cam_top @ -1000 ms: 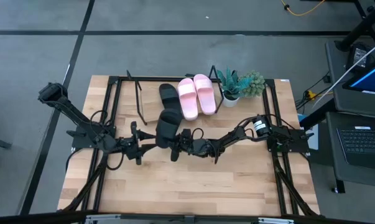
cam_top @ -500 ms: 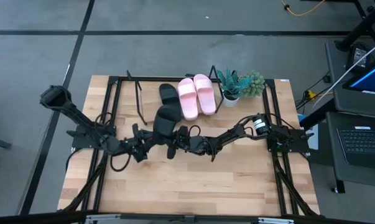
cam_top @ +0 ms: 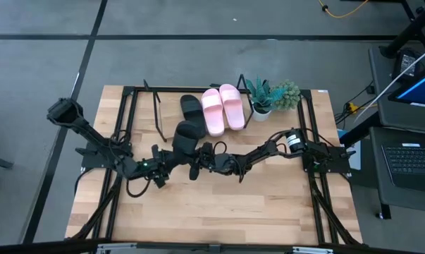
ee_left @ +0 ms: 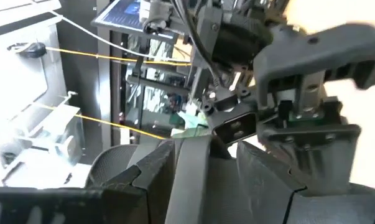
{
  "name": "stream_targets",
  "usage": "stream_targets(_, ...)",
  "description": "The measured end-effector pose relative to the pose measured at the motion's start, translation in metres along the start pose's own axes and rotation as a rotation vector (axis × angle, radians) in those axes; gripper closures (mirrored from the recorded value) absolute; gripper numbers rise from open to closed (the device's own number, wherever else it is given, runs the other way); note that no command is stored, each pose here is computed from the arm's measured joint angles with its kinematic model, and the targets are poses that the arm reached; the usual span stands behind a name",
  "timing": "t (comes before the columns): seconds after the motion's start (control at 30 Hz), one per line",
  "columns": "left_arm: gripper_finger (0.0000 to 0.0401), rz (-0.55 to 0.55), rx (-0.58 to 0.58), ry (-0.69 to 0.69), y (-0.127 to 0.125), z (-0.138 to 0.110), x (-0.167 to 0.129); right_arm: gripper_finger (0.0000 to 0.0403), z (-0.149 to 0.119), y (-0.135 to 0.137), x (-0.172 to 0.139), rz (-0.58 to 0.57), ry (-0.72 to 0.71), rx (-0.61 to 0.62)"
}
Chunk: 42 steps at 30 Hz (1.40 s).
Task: Pick and place slides into the shelf
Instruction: Put the black slide on the shelf
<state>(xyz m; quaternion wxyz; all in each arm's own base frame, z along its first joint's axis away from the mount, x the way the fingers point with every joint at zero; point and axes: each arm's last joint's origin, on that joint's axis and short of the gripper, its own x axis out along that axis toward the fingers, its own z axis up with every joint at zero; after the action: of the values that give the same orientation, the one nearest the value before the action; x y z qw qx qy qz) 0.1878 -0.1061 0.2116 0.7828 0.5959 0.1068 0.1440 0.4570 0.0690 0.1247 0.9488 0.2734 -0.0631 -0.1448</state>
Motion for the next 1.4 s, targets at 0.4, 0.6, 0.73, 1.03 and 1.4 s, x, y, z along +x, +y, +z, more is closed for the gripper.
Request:
stream_targets(0.4, 0.0236, -0.003, 0.231, 0.211, -0.009, -0.005, 0.028, 0.0335, 0.001, -0.001, 0.000, -0.007, -0.005, 0.007)
stream_targets(0.6, 0.0236, 0.007, 0.252, 0.232, -0.005, 0.001, 0.026, 0.0335, 0.001, 0.000, 0.000, 0.001, -0.006, 0.002)
stream_targets(0.73, 0.0236, 0.015, 0.268, 0.275, -0.004, 0.001, 0.026, 0.0335, 0.000, 0.000, 0.000, 0.002, -0.005, 0.001)
stream_targets(1.03, 0.0242, 0.018, 0.281, 0.299, -0.003, 0.001, 0.026, 0.0335, 0.001, 0.000, 0.000, 0.011, 0.001, 0.000)
stream_targets(1.4, 0.0341, 0.027, 0.278, 0.316, -0.002, 0.000, 0.026, 0.0335, 0.000, 0.000, 0.000, 0.012, 0.005, -0.004)
